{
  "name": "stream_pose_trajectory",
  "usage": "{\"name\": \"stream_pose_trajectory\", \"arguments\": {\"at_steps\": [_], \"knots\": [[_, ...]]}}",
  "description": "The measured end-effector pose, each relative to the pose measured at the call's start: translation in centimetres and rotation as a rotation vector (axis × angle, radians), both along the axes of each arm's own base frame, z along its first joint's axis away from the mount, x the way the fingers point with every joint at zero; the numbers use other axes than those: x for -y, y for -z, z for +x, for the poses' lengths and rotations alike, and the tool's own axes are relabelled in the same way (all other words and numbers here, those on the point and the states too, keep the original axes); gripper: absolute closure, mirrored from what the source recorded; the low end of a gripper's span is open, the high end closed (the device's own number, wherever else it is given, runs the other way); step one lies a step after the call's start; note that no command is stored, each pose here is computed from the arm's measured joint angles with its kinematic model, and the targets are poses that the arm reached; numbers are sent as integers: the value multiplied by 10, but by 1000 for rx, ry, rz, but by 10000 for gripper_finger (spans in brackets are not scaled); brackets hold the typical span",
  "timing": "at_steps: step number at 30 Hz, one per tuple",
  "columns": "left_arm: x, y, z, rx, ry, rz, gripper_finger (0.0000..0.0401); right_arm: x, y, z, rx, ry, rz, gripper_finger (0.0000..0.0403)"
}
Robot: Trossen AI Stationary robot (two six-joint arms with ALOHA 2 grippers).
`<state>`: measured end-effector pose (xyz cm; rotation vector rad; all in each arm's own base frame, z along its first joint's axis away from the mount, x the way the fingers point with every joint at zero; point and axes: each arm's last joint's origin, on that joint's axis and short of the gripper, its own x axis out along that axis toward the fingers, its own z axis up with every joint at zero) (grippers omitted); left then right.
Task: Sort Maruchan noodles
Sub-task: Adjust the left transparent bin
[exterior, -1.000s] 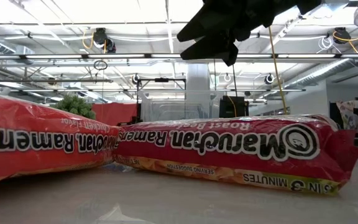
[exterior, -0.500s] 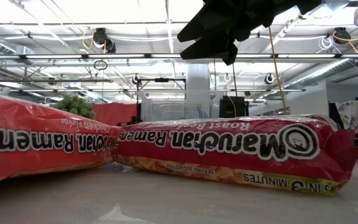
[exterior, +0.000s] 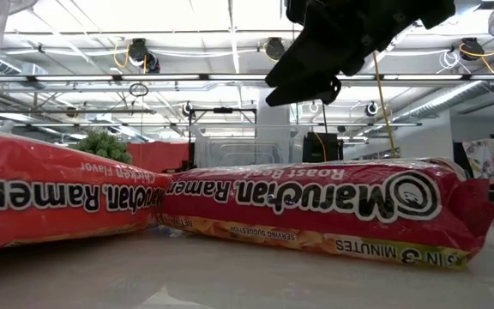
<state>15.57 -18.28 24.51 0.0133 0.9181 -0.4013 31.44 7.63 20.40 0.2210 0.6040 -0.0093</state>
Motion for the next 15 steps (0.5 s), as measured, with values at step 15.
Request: {"name": "stream_pose_trajectory", "arguments": {"at_steps": [15], "knots": [[-46, -30, -25, 180, -227, 146, 398, -43, 0, -14, 5, -83, 27, 197]]}}
